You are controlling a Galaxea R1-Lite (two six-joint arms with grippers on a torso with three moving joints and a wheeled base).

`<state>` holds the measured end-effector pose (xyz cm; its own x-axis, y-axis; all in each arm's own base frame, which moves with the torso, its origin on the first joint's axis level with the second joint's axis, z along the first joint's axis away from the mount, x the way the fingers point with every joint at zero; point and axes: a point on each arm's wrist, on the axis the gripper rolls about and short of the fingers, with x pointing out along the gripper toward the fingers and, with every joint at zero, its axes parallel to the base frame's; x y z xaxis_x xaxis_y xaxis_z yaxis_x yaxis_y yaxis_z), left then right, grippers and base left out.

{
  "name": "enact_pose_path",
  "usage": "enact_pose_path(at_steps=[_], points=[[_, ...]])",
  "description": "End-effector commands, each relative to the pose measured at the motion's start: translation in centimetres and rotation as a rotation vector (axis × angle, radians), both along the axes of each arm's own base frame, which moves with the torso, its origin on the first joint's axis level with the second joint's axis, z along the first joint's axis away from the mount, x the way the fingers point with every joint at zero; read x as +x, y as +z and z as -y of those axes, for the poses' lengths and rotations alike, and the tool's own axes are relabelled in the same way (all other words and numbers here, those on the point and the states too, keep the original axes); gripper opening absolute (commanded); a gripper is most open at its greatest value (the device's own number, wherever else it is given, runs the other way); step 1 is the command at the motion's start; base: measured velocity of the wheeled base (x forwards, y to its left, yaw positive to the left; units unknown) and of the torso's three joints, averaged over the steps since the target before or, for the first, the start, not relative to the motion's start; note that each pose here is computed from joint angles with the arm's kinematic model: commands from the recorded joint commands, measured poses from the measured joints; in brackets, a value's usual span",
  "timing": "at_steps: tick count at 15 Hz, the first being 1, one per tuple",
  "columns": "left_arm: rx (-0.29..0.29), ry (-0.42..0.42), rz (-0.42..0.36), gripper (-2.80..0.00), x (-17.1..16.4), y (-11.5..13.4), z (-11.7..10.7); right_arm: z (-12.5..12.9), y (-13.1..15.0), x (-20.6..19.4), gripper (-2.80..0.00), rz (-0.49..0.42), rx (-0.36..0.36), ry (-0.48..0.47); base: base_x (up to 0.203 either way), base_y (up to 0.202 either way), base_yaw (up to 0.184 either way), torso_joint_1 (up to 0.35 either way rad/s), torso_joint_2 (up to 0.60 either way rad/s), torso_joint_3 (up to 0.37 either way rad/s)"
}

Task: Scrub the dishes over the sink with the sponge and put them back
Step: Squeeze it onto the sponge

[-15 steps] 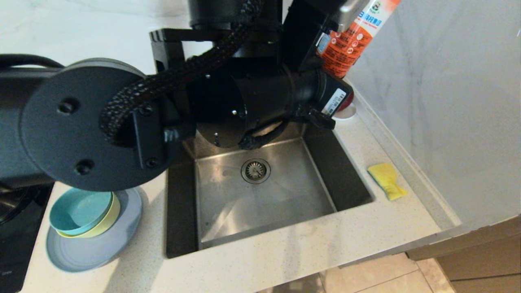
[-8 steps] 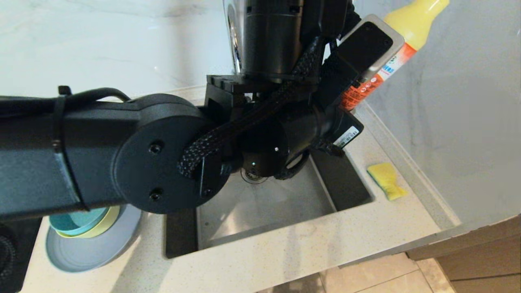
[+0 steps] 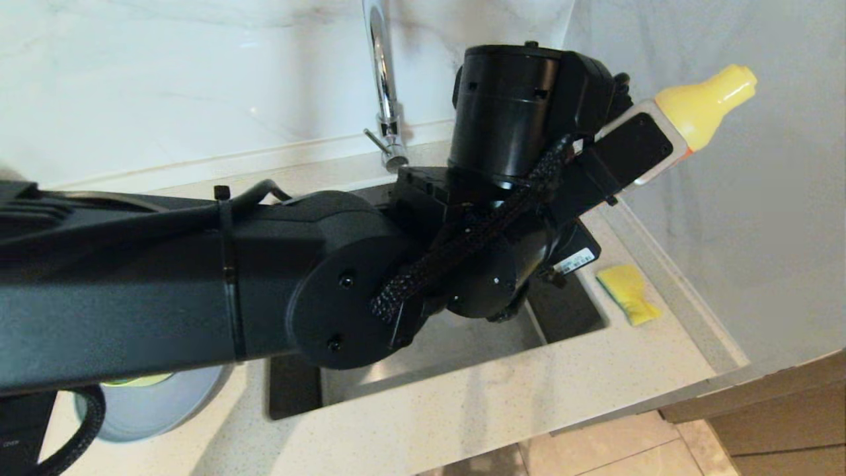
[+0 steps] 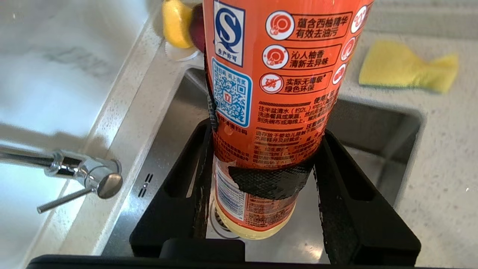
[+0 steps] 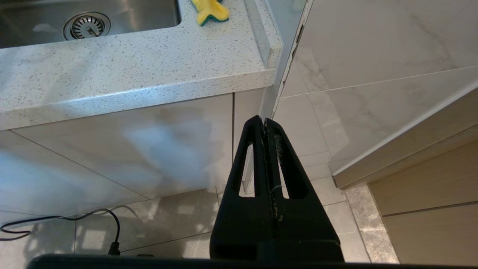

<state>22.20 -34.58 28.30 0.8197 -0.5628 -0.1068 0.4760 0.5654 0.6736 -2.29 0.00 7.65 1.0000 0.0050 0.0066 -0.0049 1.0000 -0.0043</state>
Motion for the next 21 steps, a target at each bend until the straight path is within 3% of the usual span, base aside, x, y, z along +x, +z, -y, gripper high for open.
enact_pose_path(at_steps=[1,5,14,16,21], points=[[0.022,-0.003,-0.001,-2.8,0.0,-0.6,0.4,0.0,0.0,0.0,-2.8,0.001,0.0,0.001,0.0,0.0,0.0,0.0,0.0,0.0],[0.114,-0.01,0.015,-2.8,-0.2,-1.7,0.1,0.0,0.0,0.0,-2.8,0.001,0.0,0.0,0.0,0.0,0.0,0.0,0.0,0.0],[0.261,-0.04,0.039,-2.8,-0.8,-3.9,0.6,0.0,0.0,0.0,-2.8,0.001,0.0,0.001,0.0,0.0,0.0,0.0,0.0,0.0],[0.321,-0.047,0.047,-2.8,-0.7,-4.8,0.5,0.0,0.0,0.0,-2.8,0.003,0.0,0.001,0.0,0.0,0.0,0.0,0.0,0.0],[0.395,-0.018,0.025,-2.8,-0.1,-7.4,1.4,0.0,0.0,0.0,-2.8,0.001,0.0,0.001,0.0,0.0,0.0,0.0,0.0,0.0]])
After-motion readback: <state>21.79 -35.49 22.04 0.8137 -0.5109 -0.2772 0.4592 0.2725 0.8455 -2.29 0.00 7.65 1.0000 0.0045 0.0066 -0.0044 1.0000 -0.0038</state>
